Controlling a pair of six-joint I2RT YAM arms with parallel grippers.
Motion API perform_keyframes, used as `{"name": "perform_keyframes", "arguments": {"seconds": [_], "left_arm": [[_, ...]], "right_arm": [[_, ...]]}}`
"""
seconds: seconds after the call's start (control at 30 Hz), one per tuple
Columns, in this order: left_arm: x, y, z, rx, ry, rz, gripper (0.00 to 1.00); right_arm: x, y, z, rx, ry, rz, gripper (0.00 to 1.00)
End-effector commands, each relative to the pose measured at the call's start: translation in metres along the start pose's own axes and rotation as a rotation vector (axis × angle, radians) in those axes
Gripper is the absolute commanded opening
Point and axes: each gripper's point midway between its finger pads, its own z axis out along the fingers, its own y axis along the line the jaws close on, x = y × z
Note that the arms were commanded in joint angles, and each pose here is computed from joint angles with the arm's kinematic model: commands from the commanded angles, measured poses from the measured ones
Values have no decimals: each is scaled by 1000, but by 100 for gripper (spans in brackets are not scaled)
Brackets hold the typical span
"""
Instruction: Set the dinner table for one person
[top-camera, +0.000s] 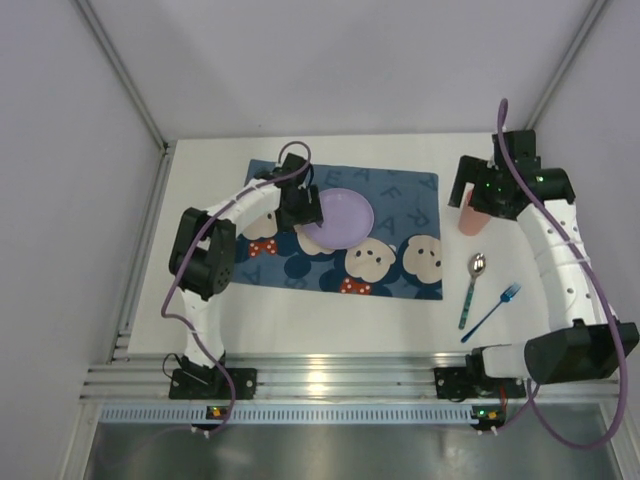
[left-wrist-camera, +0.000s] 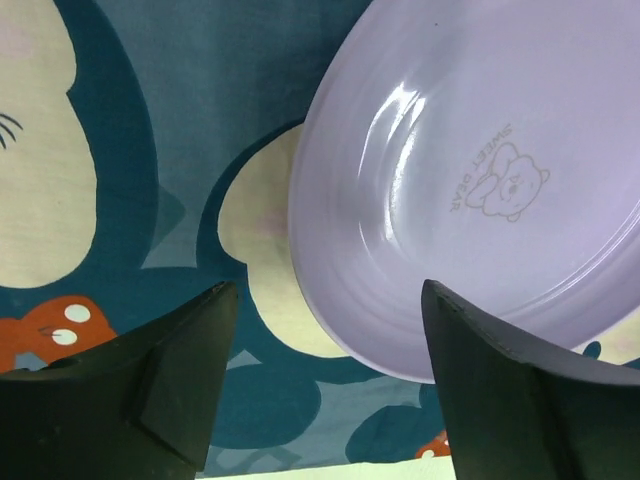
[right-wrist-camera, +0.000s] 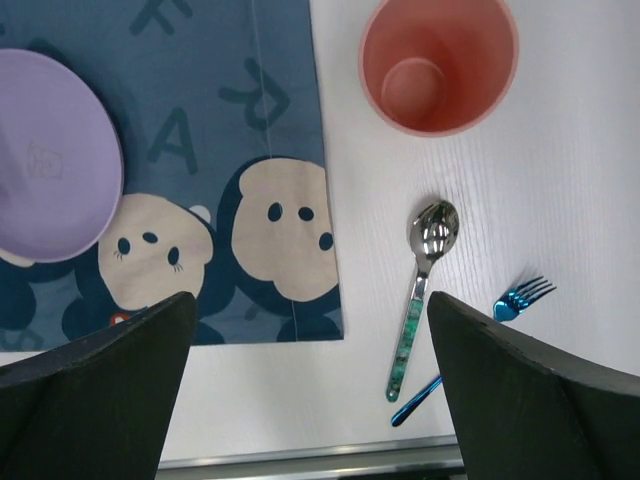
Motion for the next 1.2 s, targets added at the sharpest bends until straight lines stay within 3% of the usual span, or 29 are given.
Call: {"name": "perform_keyframes", "arguments": {"seconds": [0.0, 0.13, 0.27, 0.37, 0.67, 0.7, 0.8, 0.83, 0.9, 0.93, 1.0, 1.17], "left_arm": [[-5, 0, -16, 21, -30, 1, 80], [-1, 32, -34, -95, -60, -12, 83], [17, 49, -55, -101, -81, -37, 83], [53, 72, -48, -135, -22, -45, 82], [93, 89, -71, -119, 13, -75, 81], [93, 90, -73, -125, 11, -74, 81], [95, 93, -82, -138, 11, -74, 81], [93, 94, -85, -142, 0, -74, 80], [92, 93, -91, -133, -19, -83, 81], [91, 92, -93, -129, -25, -87, 81], [92, 90, -95, -115, -32, -97, 81], [95, 89, -95, -98, -36, -116, 79]], "right_arm": [[-25, -8, 5, 40, -20, 16, 100], [-41, -20, 29, 75, 2, 60, 100], [-52, -31, 66, 86, 41, 100, 100], [-61, -31, 99, 78, 73, 123, 100], [-69, -14, 174, 11, 155, 136, 96], [-65, -14, 182, 16, 171, 130, 93], [-57, -18, 193, 73, 187, 82, 69], [-55, -20, 195, 100, 189, 66, 51], [-47, -24, 202, 133, 209, 55, 34], [-47, -24, 202, 139, 209, 48, 18], [-47, -28, 200, 165, 208, 40, 0], [-62, -17, 174, 179, 146, 16, 0]]}}
